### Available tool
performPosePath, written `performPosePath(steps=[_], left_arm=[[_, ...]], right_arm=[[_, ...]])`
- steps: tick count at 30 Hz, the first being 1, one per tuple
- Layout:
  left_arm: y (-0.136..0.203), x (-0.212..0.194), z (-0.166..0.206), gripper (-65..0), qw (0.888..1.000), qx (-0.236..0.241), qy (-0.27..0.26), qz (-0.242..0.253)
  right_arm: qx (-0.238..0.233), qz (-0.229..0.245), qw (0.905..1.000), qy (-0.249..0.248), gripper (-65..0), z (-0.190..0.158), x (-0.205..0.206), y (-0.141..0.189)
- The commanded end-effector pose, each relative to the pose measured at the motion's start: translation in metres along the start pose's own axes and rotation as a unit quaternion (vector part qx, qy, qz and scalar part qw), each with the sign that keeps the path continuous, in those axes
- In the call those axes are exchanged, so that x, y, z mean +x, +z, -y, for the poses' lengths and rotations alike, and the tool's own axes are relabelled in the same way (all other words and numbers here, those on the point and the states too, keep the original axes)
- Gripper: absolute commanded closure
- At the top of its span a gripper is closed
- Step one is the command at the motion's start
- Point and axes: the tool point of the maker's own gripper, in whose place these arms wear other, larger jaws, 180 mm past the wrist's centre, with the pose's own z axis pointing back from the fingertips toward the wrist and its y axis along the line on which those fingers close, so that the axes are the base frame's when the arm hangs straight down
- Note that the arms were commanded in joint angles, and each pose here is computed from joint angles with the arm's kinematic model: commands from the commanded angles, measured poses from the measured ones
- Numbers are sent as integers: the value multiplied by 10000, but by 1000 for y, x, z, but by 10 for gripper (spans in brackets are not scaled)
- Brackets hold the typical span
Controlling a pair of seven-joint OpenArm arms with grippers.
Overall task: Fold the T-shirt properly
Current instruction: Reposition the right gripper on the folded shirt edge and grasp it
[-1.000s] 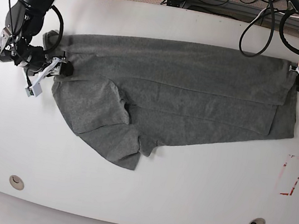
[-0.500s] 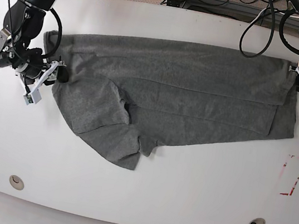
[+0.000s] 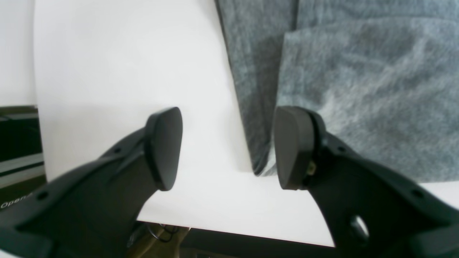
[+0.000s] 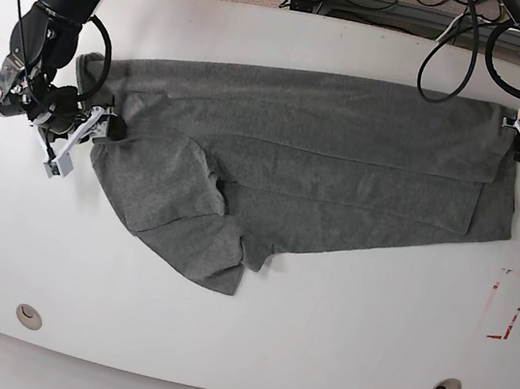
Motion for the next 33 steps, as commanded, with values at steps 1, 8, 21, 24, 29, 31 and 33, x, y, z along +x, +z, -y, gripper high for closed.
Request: performPosePath(steps=[1,8,21,24,29,31,33], left_arm=[[5,11,-7,-372,9998,90,-76,168],[4,10,-6,-372,9998,79,-61,162],[4,10,-6,-372,9998,79,-61,162],[4,10,-6,-372,9998,79,-61,162],[4,10,-6,-372,9998,84,-64,157],[4,10,-6,-372,9998,84,-64,157],[4,10,-6,-372,9998,84,-64,157]], right_arm=[[-182,261,9995,80,-461,13,18,7],[-191,-4,9998,69,-453,13,8,6],[176,310,9991,242,-453,-15,20,19],[213,310,9991,217,-453,-16,19,18],[410,417,9982,158,-452,-23,22,18],[483,397,9979,142,-452,-26,22,18],[540,415,9976,129,-452,-28,22,19]])
